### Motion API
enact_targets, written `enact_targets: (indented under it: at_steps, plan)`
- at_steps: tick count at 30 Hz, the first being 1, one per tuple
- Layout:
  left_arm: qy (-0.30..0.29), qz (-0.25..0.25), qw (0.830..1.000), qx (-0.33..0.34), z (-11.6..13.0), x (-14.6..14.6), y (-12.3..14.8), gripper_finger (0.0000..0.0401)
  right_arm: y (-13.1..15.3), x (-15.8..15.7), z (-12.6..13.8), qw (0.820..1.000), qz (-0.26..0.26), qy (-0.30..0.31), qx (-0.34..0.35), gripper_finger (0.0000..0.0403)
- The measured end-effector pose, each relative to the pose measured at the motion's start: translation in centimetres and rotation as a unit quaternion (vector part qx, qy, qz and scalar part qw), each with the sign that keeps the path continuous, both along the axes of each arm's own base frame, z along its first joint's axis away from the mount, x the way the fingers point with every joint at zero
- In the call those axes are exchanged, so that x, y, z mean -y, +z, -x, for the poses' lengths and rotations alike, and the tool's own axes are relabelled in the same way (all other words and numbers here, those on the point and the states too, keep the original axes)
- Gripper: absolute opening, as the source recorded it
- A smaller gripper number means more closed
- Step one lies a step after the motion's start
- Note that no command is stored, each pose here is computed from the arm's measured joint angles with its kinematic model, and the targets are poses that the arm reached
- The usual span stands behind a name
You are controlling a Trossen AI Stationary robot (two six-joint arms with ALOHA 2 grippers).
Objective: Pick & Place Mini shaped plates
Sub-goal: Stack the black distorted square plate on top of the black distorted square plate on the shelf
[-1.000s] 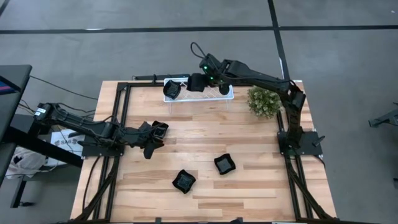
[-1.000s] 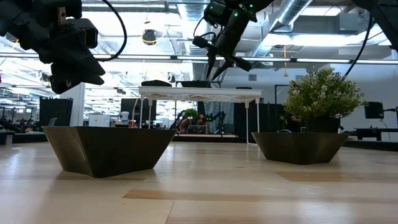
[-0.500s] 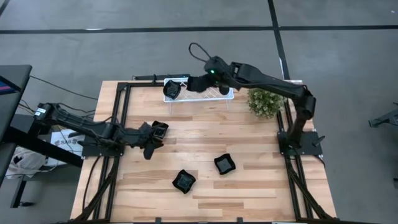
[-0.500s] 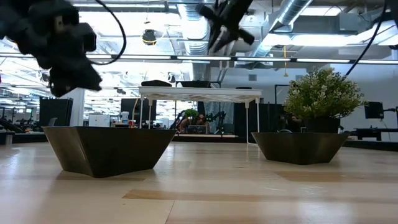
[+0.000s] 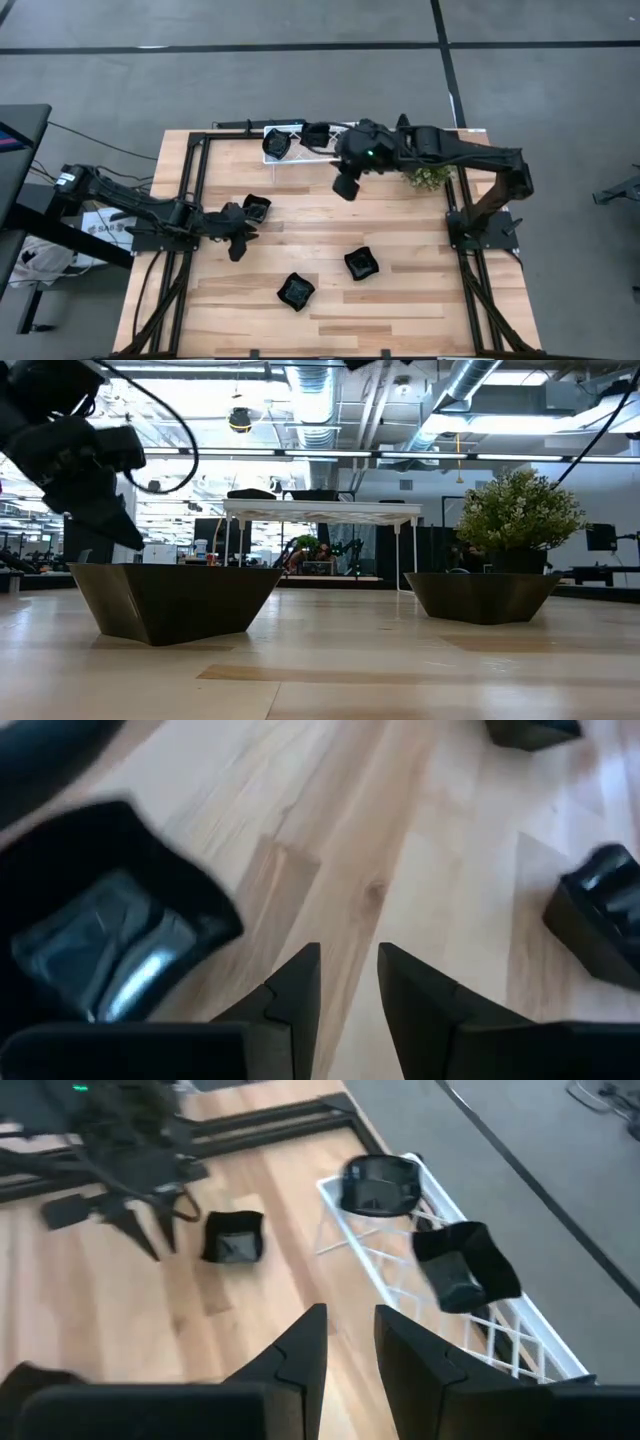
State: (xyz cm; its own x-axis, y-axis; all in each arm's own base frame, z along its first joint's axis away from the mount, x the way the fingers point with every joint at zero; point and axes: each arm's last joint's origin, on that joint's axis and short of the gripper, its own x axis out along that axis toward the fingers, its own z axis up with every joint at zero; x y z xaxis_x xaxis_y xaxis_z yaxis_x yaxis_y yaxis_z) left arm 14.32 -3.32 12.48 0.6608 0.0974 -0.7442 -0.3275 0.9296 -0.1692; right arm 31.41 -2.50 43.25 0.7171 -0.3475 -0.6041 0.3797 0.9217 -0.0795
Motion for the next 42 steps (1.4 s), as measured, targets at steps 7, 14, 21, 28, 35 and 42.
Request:
enact_targets:
  at_steps: [7, 14, 21, 28, 35, 42]
  plan:
    - [-0.09, -0.082, 0.993, 0.002, -0.1, 0.4, 0.3, 0.0104, 0.7, -2.3, 1.0, 0.999, 0.0, 0.036, 0.005, 0.0082]
    - [-0.14, -0.164, 0.976, -0.002, -0.1, 0.5, 0.3, 0.0104, -0.4, -3.5, 0.5, 0.998, 0.001, 0.053, -0.031, 0.0082]
    - [-0.111, -0.181, 0.977, -0.003, -0.1, 0.1, 0.2, 0.0104, -1.2, -4.1, 0.0, 0.996, 0.001, 0.06, -0.059, 0.0082]
    - [-0.067, -0.187, 0.98, -0.014, 0.0, -1.1, -0.1, 0.0106, -1.2, -4.3, 0.1, 0.997, 0.013, 0.046, -0.054, 0.0082]
    - [-0.033, -0.177, 0.983, -0.021, -0.1, -2.1, -0.2, 0.0126, -1.1, -4.4, 0.1, 0.997, 0.013, 0.048, -0.054, 0.0082]
    - [-0.023, -0.122, 0.992, -0.019, -0.2, -2.5, -0.3, 0.0145, -1.2, -4.6, 0.2, 0.997, 0.012, 0.05, -0.058, 0.0082]
